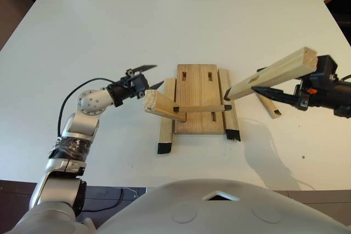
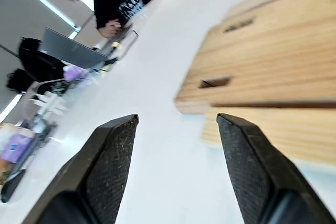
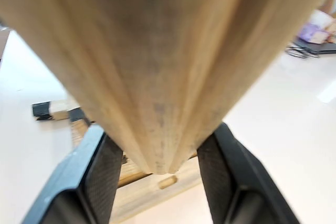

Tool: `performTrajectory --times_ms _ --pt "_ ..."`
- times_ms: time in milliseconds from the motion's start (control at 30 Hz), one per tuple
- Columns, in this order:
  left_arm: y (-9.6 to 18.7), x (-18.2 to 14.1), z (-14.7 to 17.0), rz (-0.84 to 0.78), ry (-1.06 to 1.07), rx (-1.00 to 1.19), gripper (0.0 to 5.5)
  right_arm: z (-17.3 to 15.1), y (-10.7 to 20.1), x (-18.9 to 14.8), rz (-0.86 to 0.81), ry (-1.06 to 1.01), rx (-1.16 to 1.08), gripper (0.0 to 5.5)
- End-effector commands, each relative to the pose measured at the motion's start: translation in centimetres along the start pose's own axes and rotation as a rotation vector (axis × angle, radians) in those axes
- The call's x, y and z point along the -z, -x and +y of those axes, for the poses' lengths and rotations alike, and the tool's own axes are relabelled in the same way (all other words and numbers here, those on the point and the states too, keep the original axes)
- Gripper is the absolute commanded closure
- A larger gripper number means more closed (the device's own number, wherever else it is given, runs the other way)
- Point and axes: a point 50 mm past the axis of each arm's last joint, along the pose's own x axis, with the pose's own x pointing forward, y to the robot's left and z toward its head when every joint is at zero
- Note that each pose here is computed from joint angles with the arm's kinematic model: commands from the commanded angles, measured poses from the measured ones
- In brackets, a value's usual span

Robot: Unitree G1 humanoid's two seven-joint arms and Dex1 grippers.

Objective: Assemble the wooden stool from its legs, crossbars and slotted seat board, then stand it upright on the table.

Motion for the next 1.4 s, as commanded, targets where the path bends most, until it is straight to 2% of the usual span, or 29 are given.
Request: performTrajectory --times_ms 33,167,300,500,767,1400 --pt "0.6 0.1 -1.5 0.026 0.026 0.149 2.72 1.1 -0.7 0.4 0.034 0.041 -0.058 3.51" --pt "2.2 0.6 -3.5 0.09 0.03 0.349 2.72 2.4 -1.4 1.1 0.067 0.067 -0.119 3.51" --pt "2.9 0.2 -3.7 0.103 0.032 0.437 2.72 3.3 -2.1 1.3 0.049 0.069 -0.137 3.51" --pt "2.4 -1.2 -2.6 0.067 0.029 0.443 2.72 3.7 -2.6 0.9 -0.001 0.06 -0.109 3.51" --pt "2.4 -1.1 -2.0 0.078 0.019 0.444 2.72 3.8 -2.7 1.2 -0.035 0.021 -0.076 3.51" --pt "2.6 -0.5 -0.6 0.109 -0.027 0.446 2.72 4.8 -1.8 3.2 0.014 -0.068 -0.141 3.51"
